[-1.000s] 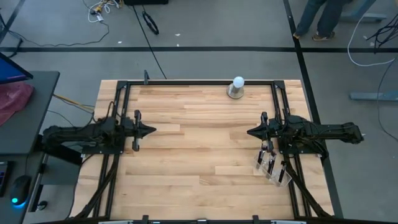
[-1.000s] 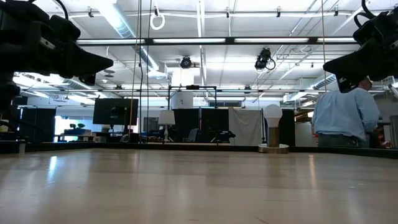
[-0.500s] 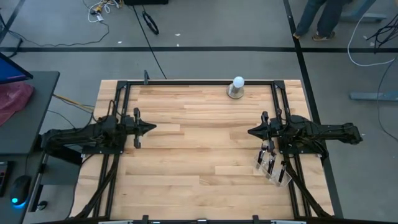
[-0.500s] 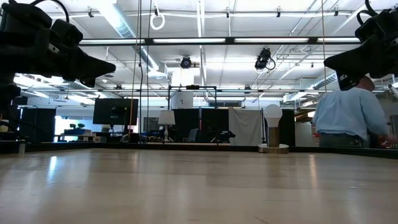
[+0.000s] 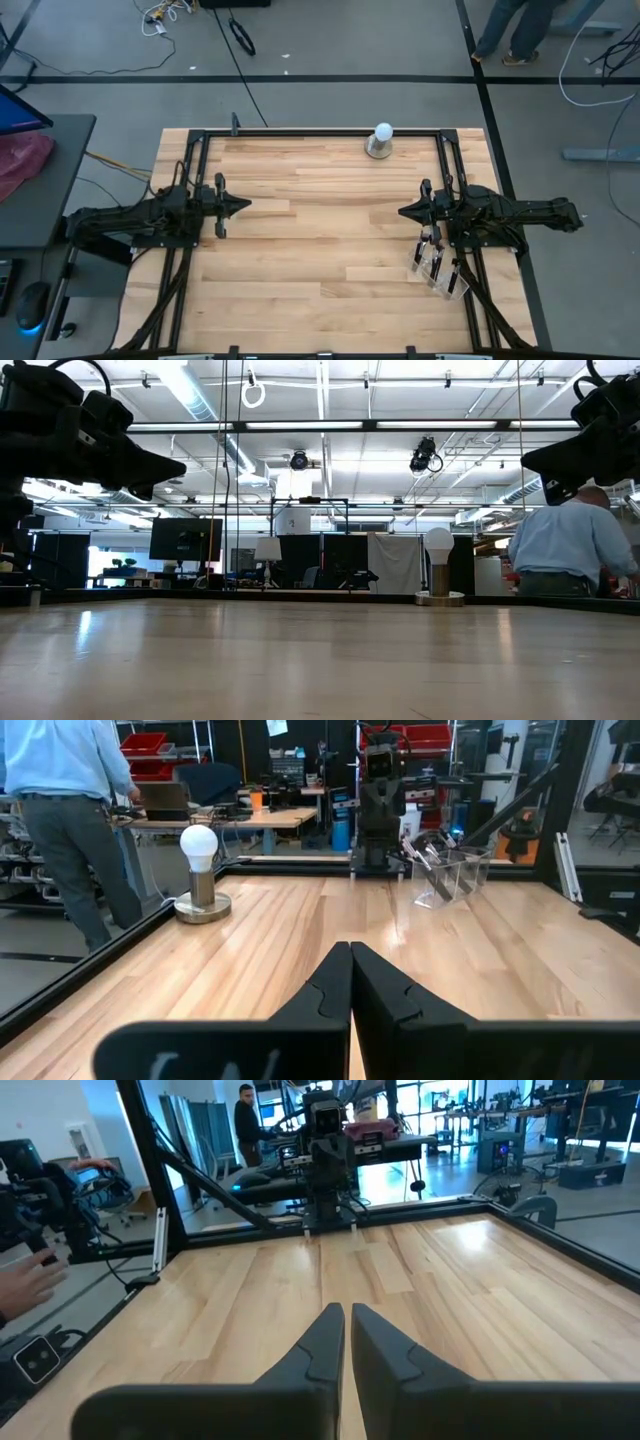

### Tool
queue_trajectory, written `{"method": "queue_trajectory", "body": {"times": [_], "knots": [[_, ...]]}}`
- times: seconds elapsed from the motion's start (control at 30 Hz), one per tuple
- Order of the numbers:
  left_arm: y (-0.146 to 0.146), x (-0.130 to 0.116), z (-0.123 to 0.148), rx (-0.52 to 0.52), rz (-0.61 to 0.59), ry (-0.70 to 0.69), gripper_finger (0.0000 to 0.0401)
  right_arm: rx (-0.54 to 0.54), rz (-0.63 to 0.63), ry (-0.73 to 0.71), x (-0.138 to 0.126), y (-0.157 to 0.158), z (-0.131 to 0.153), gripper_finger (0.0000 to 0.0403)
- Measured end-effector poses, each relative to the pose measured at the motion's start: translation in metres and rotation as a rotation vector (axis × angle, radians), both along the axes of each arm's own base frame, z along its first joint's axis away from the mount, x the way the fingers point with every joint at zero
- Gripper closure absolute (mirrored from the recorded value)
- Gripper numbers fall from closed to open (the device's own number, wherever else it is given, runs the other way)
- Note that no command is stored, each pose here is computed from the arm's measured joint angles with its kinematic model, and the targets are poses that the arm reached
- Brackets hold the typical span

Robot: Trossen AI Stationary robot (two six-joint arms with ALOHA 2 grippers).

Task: Put items in baskets/containers
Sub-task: Return to Home Position

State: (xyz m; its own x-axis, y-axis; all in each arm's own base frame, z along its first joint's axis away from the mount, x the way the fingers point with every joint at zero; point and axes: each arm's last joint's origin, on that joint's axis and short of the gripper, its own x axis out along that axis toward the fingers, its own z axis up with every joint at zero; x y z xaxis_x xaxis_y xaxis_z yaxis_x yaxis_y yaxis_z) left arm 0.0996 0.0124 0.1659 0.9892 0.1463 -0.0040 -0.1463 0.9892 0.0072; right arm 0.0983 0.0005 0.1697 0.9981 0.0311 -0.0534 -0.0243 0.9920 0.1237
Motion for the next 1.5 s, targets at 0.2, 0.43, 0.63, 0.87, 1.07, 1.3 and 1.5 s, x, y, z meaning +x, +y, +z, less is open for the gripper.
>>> {"method": "queue_trajectory", "body": {"times": [0.2,0.43,0.63,0.87,1.07,1.3,1.5], "knots": [[-0.0004,-0.0032,0.0036,-0.044,-0.004,-0.054,0.0396,0.000,0.000,0.001,0.0000,0.0000,-0.0001,0.0376],[-0.0010,-0.0031,0.0022,-0.034,-0.022,-0.036,0.0396,0.000,0.000,0.000,0.0000,0.0000,0.0000,0.0376],[-0.0010,-0.0031,0.0020,0.005,-0.018,-0.029,0.0396,0.000,0.000,0.000,0.0000,0.0000,0.0000,0.0376],[-0.0018,-0.0027,0.0038,0.010,-0.017,-0.049,0.0396,0.000,0.000,0.000,0.0000,0.0000,0.0000,0.0376],[-0.0017,-0.0026,0.0040,0.010,-0.016,-0.051,0.0396,0.000,0.000,0.000,0.0000,0.0000,0.0000,0.0376],[-0.0017,-0.0027,0.0044,0.010,-0.014,-0.054,0.0396,0.000,0.000,0.000,0.0000,0.0000,0.0000,0.0376],[-0.0017,-0.0027,0.0044,0.011,-0.014,-0.055,0.0396,0.000,0.000,0.000,0.0000,0.0000,0.0000,0.0376]]}}
